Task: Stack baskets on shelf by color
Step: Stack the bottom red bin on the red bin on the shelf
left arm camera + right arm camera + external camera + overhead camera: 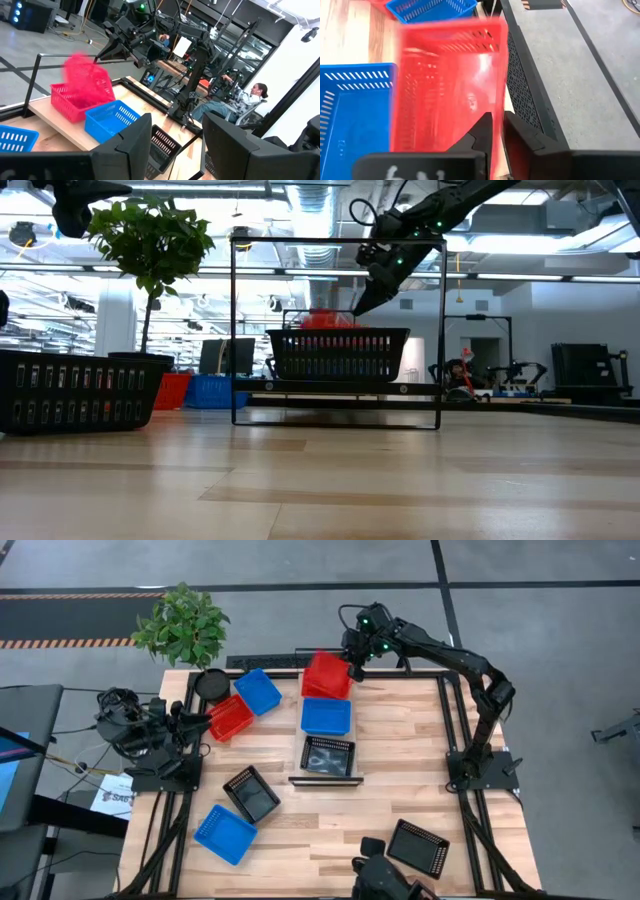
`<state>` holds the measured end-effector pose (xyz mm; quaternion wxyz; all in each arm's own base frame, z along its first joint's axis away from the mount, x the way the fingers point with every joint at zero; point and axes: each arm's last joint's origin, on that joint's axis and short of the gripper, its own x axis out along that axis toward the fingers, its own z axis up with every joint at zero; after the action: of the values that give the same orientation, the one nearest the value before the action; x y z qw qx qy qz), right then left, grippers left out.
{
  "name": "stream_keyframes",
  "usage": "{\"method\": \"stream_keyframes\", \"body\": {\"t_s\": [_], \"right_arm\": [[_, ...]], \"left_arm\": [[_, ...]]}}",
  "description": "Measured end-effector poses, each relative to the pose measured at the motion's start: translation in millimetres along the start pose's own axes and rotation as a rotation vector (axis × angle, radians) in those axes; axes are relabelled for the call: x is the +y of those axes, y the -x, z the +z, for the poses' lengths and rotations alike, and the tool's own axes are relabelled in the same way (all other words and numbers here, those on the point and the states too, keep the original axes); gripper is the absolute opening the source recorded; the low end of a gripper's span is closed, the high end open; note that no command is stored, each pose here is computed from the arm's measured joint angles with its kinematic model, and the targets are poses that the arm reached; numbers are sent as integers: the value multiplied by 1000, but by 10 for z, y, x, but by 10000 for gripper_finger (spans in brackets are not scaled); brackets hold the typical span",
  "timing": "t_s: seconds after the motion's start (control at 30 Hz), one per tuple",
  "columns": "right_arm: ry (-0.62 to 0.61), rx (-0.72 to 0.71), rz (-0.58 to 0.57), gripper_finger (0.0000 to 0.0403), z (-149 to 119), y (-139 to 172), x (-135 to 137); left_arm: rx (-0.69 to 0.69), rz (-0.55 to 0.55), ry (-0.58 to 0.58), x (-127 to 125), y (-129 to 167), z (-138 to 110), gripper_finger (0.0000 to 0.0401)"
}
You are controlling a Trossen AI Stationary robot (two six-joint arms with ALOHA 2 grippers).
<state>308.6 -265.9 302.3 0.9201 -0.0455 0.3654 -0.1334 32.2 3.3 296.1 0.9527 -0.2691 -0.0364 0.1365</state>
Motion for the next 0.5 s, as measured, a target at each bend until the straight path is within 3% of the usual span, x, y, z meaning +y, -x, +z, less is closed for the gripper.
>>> {"method": "stream_keyframes", "body": {"t_s": [0.27, 0.5], "right_arm": [[-8, 0, 0, 90, 1, 0, 1], [-89, -26, -12, 125, 28, 9, -10]], "left_arm": [[-4, 14, -9, 8, 0, -5, 167], [-4, 15, -10, 8, 0, -4, 167]]}}
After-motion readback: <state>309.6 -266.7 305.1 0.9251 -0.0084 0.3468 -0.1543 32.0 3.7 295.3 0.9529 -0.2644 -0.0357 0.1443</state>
